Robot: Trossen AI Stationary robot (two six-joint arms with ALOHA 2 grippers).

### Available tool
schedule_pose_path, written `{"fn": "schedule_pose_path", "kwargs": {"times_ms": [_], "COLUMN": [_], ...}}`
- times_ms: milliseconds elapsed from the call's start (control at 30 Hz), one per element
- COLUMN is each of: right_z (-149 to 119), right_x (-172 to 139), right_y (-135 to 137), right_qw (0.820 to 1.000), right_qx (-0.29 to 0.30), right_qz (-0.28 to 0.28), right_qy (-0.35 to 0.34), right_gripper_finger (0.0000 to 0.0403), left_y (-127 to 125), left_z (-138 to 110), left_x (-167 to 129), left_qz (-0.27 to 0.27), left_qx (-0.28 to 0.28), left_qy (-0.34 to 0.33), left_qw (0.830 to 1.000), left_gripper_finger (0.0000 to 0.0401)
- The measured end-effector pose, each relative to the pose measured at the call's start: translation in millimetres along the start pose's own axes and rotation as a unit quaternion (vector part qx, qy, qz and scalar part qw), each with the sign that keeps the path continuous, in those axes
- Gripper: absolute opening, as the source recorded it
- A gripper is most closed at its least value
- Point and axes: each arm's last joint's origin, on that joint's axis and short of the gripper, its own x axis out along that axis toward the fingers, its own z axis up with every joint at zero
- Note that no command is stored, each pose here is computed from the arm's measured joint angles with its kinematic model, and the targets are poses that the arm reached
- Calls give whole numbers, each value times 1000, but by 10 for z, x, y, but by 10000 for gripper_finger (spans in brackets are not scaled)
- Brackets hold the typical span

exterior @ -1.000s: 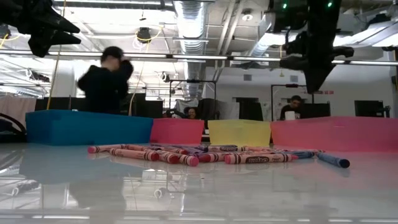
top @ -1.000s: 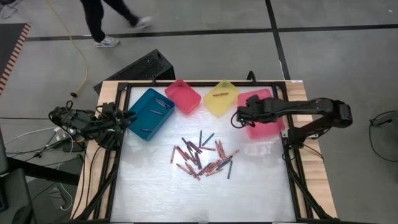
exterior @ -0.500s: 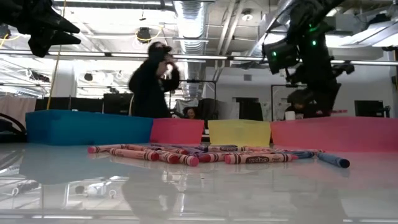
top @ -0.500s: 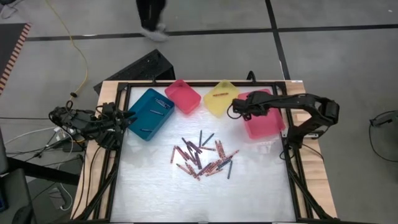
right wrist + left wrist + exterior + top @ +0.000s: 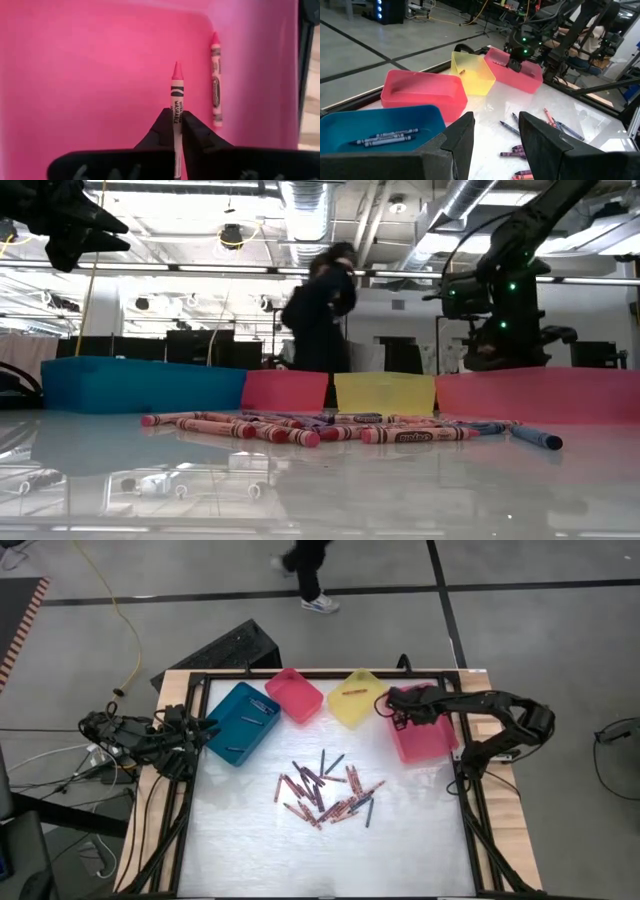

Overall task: Sort crayons
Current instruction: Put the pink crayon into the right pink bin

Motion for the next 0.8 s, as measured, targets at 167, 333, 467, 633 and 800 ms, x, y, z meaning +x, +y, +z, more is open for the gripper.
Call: {"fn": "schedule_pose_path", "kwargs": {"times_ms": [167,333,467,633,800], "right_z": [38,52,52,94,32], "right_x": [48,46,-67,-431,-922], "right_y": [-9,9,-5,-9,61], "right_qw": [1000,999,997,986,923], "right_qx": [0,-20,-27,-49,-193], "right_qz": [12,40,76,156,317], "right_qy": [-9,-2,-9,-41,-102], "right_gripper_finger": [56,105,131,134,130], "left_y": [0,0,0,0,0], "left_z": [0,0,0,0,0], "left_x": [0,0,0,0,0], "left_qz": [0,0,0,0,0], "left_qx": [0,0,0,0,0], "left_qy": [0,0,0,0,0], "left_qw": [1000,1000,1000,1000,1000], "left_gripper_finger": [145,145,145,145,145]}}
